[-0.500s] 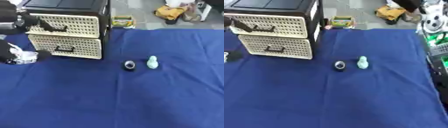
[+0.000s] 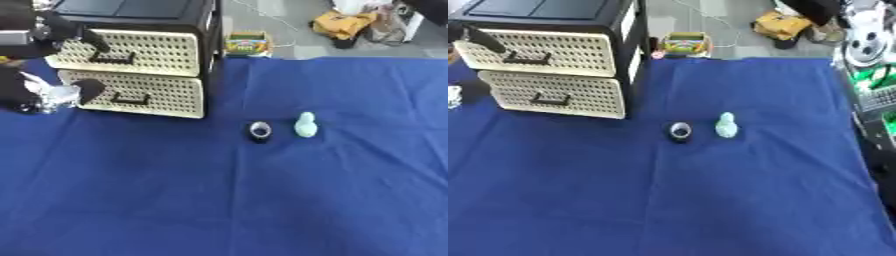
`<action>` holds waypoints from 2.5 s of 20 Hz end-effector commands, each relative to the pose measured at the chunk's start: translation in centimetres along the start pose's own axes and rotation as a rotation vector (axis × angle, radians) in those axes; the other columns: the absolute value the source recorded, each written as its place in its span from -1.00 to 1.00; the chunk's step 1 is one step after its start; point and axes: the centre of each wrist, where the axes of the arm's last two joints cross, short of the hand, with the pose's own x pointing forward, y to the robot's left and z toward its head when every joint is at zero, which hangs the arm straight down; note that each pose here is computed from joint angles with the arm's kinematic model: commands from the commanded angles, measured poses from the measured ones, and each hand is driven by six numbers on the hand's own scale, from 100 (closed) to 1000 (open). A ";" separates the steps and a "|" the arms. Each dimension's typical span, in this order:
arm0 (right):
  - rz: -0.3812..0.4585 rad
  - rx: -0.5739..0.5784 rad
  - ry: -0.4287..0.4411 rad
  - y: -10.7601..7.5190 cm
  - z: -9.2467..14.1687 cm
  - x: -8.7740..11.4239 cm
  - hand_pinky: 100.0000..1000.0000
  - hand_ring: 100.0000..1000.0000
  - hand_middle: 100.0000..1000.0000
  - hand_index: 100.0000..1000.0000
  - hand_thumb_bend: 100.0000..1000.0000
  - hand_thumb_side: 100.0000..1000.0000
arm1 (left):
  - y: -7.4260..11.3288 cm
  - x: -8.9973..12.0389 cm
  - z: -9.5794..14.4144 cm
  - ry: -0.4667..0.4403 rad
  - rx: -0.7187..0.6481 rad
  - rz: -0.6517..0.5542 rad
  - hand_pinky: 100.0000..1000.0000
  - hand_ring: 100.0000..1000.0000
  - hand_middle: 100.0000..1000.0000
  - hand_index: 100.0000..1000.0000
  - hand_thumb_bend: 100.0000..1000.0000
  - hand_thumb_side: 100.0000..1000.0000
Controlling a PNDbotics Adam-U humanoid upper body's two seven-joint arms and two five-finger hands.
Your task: Pick up objects from table and place into drawer.
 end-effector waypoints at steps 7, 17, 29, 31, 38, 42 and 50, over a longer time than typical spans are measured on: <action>0.049 -0.033 -0.030 -1.3 -0.5 0.4 0.08 -0.04 0.03 0.47 -0.13 0.79 | 0.1 -3.5 -1.1 0.075 -0.081 0.063 -1.00 -1.00 -1.00 0.90 -0.46 0.72; 0.066 -0.029 -0.048 -1.6 -0.8 0.7 0.07 -0.04 0.01 0.45 -0.12 0.76 | -0.1 -5.8 -3.0 0.142 -0.131 0.071 -1.00 -1.00 -1.00 0.87 -0.35 0.81; 0.073 -0.029 -0.060 -2.0 -1.0 0.9 0.05 -0.06 -0.02 0.41 -0.11 0.75 | -0.2 -7.5 -4.1 0.221 -0.134 0.079 -1.00 -1.00 -1.00 0.85 -0.45 0.78; 0.074 -0.029 -0.063 -2.0 -1.0 1.0 0.05 -0.06 -0.02 0.41 -0.10 0.75 | -0.1 -7.7 -4.4 0.221 -0.147 0.078 -1.00 -1.00 -1.00 0.88 -0.43 0.79; 0.079 -0.025 -0.074 -2.1 -1.1 1.2 0.05 -0.06 -0.03 0.40 -0.10 0.74 | 0.6 -9.1 -5.5 0.233 -0.155 0.079 -1.00 -1.00 -1.00 0.88 -0.42 0.76; 0.084 -0.028 -0.077 -2.2 -1.2 1.3 0.05 -0.06 -0.03 0.41 -0.10 0.74 | 0.8 -9.6 -5.9 0.248 -0.160 0.067 -1.00 -1.00 -1.00 0.86 -0.42 0.77; 0.088 -0.034 -0.081 -2.4 -1.3 1.4 0.05 -0.06 -0.03 0.40 -0.10 0.74 | 0.4 -10.6 -6.7 0.299 -0.190 0.069 -1.00 -1.00 -1.00 0.79 -0.37 0.76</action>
